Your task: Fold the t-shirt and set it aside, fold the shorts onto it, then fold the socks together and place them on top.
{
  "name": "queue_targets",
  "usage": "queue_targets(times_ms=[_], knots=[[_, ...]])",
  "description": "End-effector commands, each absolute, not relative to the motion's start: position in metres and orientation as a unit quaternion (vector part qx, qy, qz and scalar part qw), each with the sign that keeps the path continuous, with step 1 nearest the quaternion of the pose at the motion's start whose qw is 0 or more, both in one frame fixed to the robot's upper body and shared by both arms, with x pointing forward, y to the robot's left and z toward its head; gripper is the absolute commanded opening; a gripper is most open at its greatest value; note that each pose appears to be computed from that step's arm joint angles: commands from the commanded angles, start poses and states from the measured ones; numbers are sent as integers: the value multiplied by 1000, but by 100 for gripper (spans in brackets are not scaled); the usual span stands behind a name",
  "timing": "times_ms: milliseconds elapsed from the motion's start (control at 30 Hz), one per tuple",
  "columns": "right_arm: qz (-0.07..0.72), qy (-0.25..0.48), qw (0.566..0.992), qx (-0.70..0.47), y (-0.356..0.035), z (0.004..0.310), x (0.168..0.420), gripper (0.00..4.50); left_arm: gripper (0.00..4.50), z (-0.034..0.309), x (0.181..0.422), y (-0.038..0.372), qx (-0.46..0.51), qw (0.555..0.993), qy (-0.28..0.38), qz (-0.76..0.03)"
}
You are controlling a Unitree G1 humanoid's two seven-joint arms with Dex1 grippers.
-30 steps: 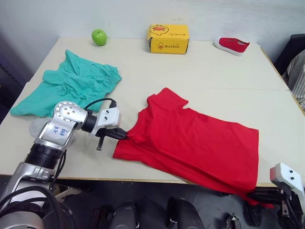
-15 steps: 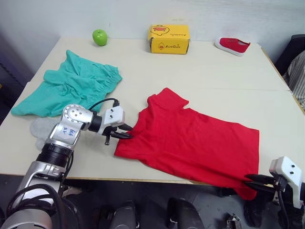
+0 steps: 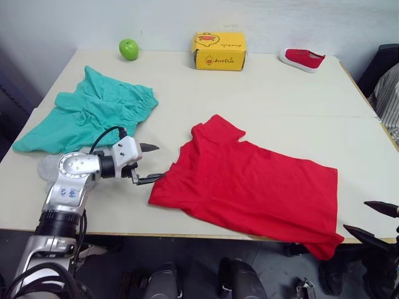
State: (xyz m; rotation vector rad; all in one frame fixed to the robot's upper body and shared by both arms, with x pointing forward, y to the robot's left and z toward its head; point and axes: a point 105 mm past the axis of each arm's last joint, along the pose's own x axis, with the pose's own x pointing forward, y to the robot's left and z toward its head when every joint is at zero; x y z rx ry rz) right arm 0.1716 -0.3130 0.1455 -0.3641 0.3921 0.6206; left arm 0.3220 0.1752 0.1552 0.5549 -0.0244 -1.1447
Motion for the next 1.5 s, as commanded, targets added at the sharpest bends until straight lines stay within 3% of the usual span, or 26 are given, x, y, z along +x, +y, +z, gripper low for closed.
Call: queue_targets(times_ms=[33, 200, 333, 433, 500, 567, 667, 833, 967, 1067, 1267, 1400, 1500], knots=[[404, 186, 881, -160, -265, 146, 146, 445, 450, 165, 293, 176, 292, 762, -39, -577], [444, 174, 856, -198, -242, 124, 129, 445, 450, 143, 271, 175, 332, 719, -15, -611], [447, 173, 847, -230, -240, 104, 123, 445, 450, 129, 269, 165, 354, 705, -18, -614], [436, 161, 851, -243, -243, 98, 127, 445, 450, 126, 272, 158, 360, 707, -29, -608], [437, 115, 868, -205, -227, 110, 139, 445, 450, 139, 274, 142, 297, 734, -55, -609], [444, 76, 876, -171, -211, 123, 149, 406, 450, 146, 268, 129, 236, 741, -58, -626], [461, 45, 877, -130, -187, 131, 158, 314, 387, 147, 262, 116, 172, 748, -41, -639], [494, 33, 857, -142, -145, 108, 174, 141, 232, 119, 258, 99, 185, 741, 4, -646], [475, 30, 866, -153, -133, 93, 192, 0, 99, 109, 273, 93, 188, 773, 13, -605], [447, 45, 877, -173, -143, 79, 200, 0, 3, 95, 280, 97, 216, 783, 33, -582], [388, 83, 893, -212, -191, 65, 199, 0, 3, 78, 298, 116, 241, 813, 77, -524], [305, 124, 915, -235, -259, 67, 184, 0, 3, 79, 314, 132, 248, 839, 88, -476], [278, 139, 920, -239, -285, 69, 172, 0, 3, 77, 317, 135, 252, 842, 92, -467]])
